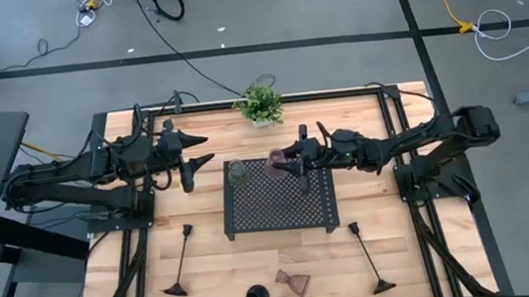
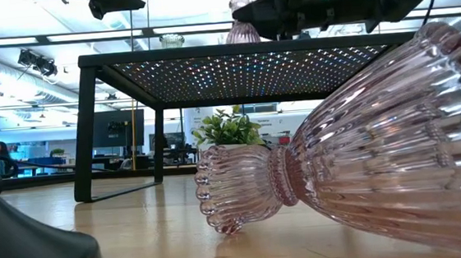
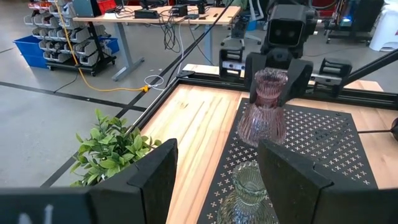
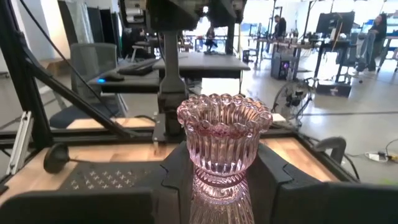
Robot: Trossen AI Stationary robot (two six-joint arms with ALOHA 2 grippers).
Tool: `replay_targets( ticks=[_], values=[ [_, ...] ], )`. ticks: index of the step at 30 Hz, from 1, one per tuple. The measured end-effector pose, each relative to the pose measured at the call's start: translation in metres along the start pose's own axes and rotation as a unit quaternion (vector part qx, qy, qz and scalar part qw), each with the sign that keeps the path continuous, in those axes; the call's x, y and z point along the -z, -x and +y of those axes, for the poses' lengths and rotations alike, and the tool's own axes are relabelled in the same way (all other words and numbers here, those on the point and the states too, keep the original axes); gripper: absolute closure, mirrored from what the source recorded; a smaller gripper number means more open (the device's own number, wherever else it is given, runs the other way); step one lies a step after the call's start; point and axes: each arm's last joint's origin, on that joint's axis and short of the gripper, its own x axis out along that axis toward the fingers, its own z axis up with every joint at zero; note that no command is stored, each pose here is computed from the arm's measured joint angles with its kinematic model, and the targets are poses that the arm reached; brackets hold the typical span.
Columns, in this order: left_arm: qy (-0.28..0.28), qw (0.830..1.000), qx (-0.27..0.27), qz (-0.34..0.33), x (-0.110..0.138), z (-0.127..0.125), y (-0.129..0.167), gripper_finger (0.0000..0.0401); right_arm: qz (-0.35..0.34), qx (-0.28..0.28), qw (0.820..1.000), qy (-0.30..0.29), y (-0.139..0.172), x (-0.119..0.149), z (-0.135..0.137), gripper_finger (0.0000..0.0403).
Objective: Pick & Place candle stick holders
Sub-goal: Put the top right pink glass candle holder on the shelf aligned with the other glass candle holder
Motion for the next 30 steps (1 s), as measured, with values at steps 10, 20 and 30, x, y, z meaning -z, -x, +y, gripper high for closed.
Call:
replay_targets(
  ticks=[10, 20, 30],
  values=[
    [-0.001, 1.000, 0.000, 0.004, 0.001, 0.000, 0.000, 0.0176, 0.026, 0.010, 1.000, -0.002, -0.002, 0.009, 0.000, 0.0303],
    [0.000, 1.000, 0.000, 0.005, 0.001, 0.000, 0.000, 0.0176, 0.064, 0.032, 0.997, 0.003, -0.002, 0.016, 0.003, 0.0303],
    [0.006, 1.000, 0.006, 0.007, 0.001, 0.000, 0.000, 0.0176, 0.059, 0.030, 0.998, 0.013, 0.003, 0.022, 0.008, 0.0303]
  ],
)
